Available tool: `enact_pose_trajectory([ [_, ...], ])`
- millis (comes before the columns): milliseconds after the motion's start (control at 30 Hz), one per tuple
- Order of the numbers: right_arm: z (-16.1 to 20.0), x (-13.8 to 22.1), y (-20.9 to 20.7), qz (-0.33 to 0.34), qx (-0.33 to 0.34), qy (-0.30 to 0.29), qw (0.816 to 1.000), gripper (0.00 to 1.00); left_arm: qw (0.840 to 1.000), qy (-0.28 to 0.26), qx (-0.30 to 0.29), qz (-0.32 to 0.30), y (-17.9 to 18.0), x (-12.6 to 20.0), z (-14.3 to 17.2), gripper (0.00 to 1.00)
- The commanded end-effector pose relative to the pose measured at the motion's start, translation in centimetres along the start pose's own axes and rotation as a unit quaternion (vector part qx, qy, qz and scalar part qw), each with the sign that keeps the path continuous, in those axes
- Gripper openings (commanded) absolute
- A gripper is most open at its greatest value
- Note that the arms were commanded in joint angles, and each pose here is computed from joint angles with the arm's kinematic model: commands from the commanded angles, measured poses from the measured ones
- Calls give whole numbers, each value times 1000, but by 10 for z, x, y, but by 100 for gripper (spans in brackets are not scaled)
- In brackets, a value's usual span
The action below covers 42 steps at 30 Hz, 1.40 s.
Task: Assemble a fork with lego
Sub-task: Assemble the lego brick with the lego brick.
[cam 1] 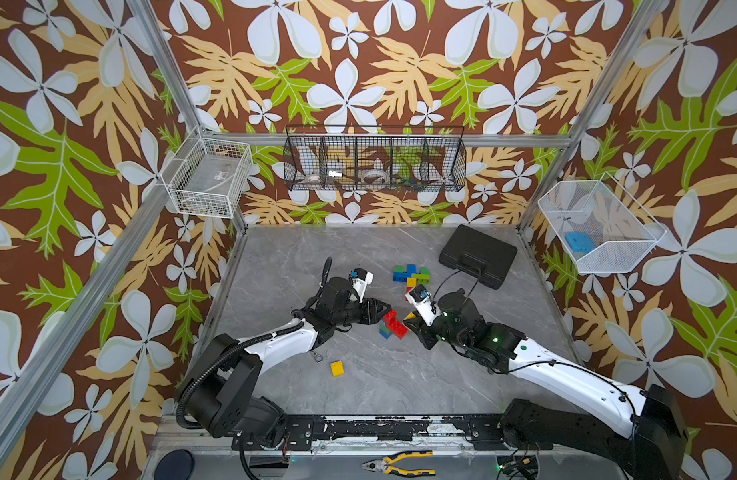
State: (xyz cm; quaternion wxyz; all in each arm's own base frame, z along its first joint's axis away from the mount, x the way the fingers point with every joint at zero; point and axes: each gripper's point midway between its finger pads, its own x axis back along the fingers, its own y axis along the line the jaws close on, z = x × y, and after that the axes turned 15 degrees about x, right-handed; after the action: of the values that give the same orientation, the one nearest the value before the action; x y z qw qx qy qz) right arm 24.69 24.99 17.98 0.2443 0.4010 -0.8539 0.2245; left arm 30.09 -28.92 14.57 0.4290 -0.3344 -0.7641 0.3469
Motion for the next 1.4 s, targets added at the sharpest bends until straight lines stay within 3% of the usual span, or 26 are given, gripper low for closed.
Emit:
enact_pose_trajectory([
  [0, 4, 0, 2, -6, 10, 15, 1000, 0, 1000, -1, -7, 9, -2, 0, 1, 38],
  [533, 9, -17, 14, -45, 31, 54, 997, 0, 1000, 2, 0, 3, 7, -1, 7, 36],
  [1367, 8, -36, 14, -36, 23, -9, 999, 0, 1000, 6, 0, 2, 8, -1, 9, 35],
])
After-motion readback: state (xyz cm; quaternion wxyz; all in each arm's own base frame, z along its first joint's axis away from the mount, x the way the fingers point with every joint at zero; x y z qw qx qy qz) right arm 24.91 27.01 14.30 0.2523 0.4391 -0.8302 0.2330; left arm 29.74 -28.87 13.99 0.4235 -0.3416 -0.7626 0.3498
